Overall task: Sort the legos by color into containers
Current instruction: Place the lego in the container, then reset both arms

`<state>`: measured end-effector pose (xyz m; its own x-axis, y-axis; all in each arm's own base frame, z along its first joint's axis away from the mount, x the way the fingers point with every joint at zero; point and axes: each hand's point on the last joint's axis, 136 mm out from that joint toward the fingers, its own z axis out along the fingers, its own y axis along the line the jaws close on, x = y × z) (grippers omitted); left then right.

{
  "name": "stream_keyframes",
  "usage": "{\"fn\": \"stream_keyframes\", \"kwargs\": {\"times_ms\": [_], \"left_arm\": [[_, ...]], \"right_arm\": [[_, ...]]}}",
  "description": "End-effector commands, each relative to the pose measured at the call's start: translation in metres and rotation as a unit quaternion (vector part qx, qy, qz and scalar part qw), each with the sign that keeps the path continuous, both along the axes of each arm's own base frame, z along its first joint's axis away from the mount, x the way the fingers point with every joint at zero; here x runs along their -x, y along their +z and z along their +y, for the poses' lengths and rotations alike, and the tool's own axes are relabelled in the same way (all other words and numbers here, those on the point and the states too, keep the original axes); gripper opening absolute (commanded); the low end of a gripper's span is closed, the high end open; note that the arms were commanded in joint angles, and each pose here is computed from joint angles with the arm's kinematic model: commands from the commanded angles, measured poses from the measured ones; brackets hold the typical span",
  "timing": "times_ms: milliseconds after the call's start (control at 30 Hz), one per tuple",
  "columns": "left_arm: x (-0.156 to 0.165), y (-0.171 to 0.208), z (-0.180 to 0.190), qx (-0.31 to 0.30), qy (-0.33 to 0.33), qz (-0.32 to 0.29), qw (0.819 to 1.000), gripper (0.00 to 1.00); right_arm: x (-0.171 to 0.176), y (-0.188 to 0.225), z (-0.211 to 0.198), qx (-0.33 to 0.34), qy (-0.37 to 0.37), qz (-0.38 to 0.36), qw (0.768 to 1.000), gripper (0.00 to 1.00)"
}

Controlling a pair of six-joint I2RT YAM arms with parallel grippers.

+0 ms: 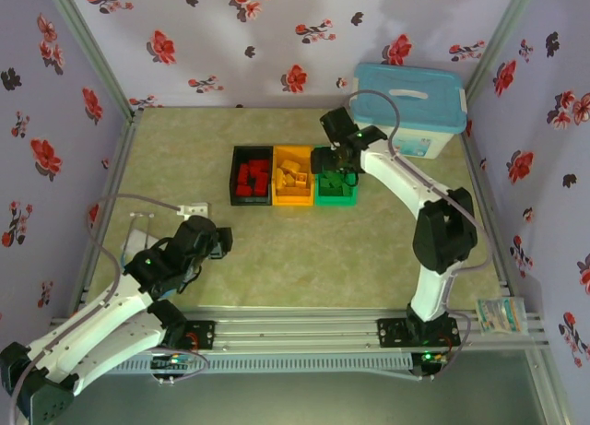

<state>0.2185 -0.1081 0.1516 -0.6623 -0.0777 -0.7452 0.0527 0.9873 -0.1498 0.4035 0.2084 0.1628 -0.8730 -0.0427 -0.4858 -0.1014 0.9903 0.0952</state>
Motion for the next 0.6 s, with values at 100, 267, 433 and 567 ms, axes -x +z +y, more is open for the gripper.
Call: {"fn": "stream_keyframes", "kwargs": {"times_ms": [100, 267, 433, 567], "left_arm": [[-0.019, 0.032, 0.017, -0.033, 0.050, -0.059, 0.996, 0.76], [-0.033, 0.051, 0.019, -0.068, 0.058, -0.087, 0.992, 0.83], [-0.046, 0.074, 0.020, -0.095, 0.066, -0.121, 0.986, 0.88], [-0.057, 0.086, 0.019, -0.133, 0.060, -0.155, 0.977, 0.99]], "right_arm": [[0.009, 0.042, -0.014, -0.021, -0.008, -0.081, 0.996, 0.96], [0.018, 0.072, -0.029, -0.027, -0.016, -0.145, 0.989, 0.98], [0.036, 0.102, -0.047, -0.054, -0.025, -0.226, 0.972, 0.99], [0.053, 0.118, -0.061, -0.071, -0.025, -0.293, 0.953, 0.99]]}}
